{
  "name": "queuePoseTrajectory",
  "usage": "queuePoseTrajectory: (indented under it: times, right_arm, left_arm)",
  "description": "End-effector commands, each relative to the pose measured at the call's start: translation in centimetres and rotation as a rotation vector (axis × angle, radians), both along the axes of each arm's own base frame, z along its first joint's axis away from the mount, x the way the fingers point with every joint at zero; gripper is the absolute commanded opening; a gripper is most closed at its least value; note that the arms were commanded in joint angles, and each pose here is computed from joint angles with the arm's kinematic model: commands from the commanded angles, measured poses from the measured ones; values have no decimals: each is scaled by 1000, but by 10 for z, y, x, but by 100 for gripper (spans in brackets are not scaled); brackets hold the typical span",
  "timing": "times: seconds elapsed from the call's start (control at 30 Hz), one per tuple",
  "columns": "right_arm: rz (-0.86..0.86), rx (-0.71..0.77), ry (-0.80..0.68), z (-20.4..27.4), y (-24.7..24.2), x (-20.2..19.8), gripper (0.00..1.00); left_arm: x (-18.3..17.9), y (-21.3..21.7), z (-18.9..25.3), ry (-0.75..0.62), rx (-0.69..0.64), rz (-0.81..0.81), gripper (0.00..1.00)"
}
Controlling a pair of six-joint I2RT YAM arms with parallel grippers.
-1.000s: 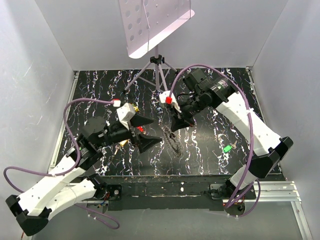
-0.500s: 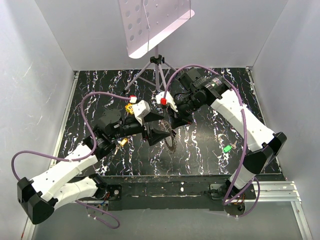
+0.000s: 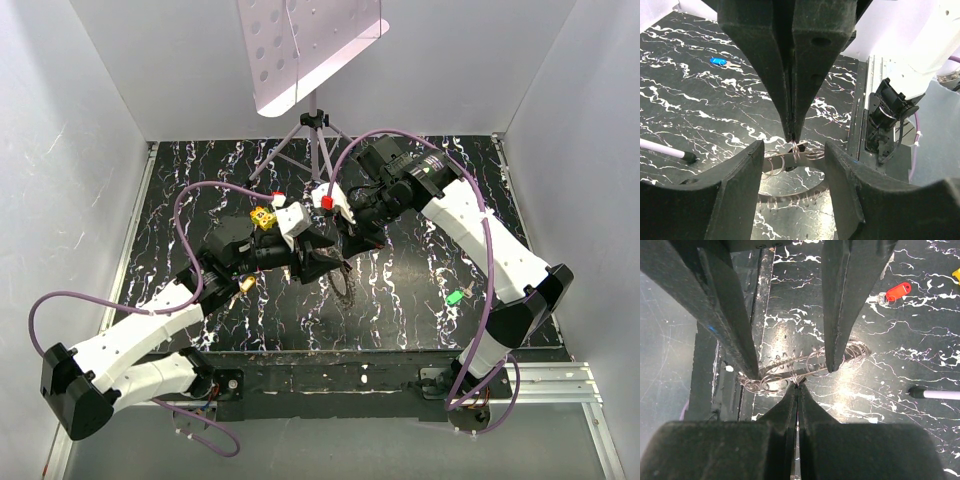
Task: Put the keys on the keyring
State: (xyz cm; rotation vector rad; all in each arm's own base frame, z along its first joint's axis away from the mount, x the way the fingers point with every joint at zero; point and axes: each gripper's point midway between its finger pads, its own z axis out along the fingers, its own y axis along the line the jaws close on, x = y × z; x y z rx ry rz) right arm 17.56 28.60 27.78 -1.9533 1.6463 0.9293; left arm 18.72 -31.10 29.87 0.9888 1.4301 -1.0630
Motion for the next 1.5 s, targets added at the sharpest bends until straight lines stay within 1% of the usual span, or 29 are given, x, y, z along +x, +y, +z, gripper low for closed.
queuePoseTrajectory:
  times: [0.0, 0.07, 0.23, 0.37, 0.43, 0.5, 0.53, 0.77, 0.9, 0.97, 1.0, 1.03, 1.13, 1.2, 1.27, 1.37, 1.47]
  right_arm:
    - [13, -66, 132, 9, -23, -36, 1]
    - [9, -64, 131, 9, -22, -35, 1]
    - [10, -59, 137, 10, -21, -36, 1]
    - [9, -59, 141, 10, -21, -36, 1]
    - [10, -54, 145, 11, -21, -37, 1]
    - [12, -54, 147, 11, -21, -38, 1]
    - [14, -52, 147, 12, -20, -38, 1]
    - [11, -50, 153, 11, -20, -38, 1]
    - [14, -47, 156, 12, -20, -39, 1]
    - [13, -48, 159, 11, -19, -39, 1]
    - [13, -47, 158, 11, -19, -39, 1]
    - [13, -46, 157, 11, -19, -39, 1]
    - [12, -47, 157, 10, -19, -39, 1]
    - [7, -47, 157, 10, -19, -38, 1]
    - [7, -48, 156, 10, -19, -38, 1]
    - [8, -44, 161, 11, -19, -39, 1]
    - [6, -40, 159, 12, -18, -39, 1]
  left_arm:
    - [-1, -2, -6, -1, 18, -16, 49]
    - [-2, -3, -10, 9, 26, -23, 45]
    - [-1, -4, -16, 22, 41, -20, 42]
    - [0, -4, -17, 21, 43, -23, 31]
    - [-1, -5, -16, 21, 44, -28, 28]
    - [-2, -6, -18, 29, 52, -40, 21]
    - [-3, -7, -21, 36, 59, -46, 20]
    - [-4, -6, -22, 53, 63, -46, 21]
    - [-4, -6, -19, 57, 57, -40, 15]
    - [-4, -6, -17, 56, 48, -36, 15]
    - [-3, -6, -15, 54, 41, -33, 16]
    - [-3, -6, -14, 60, 34, -31, 20]
    - [-4, -5, -7, 52, 3, -22, 35]
    - [-5, -3, -3, 48, -19, -16, 37]
    - [-6, -3, -1, 50, -26, -14, 36]
    - [-7, -2, -2, 57, -23, -21, 25]
    - [-8, -3, -6, 68, -8, -25, 23]
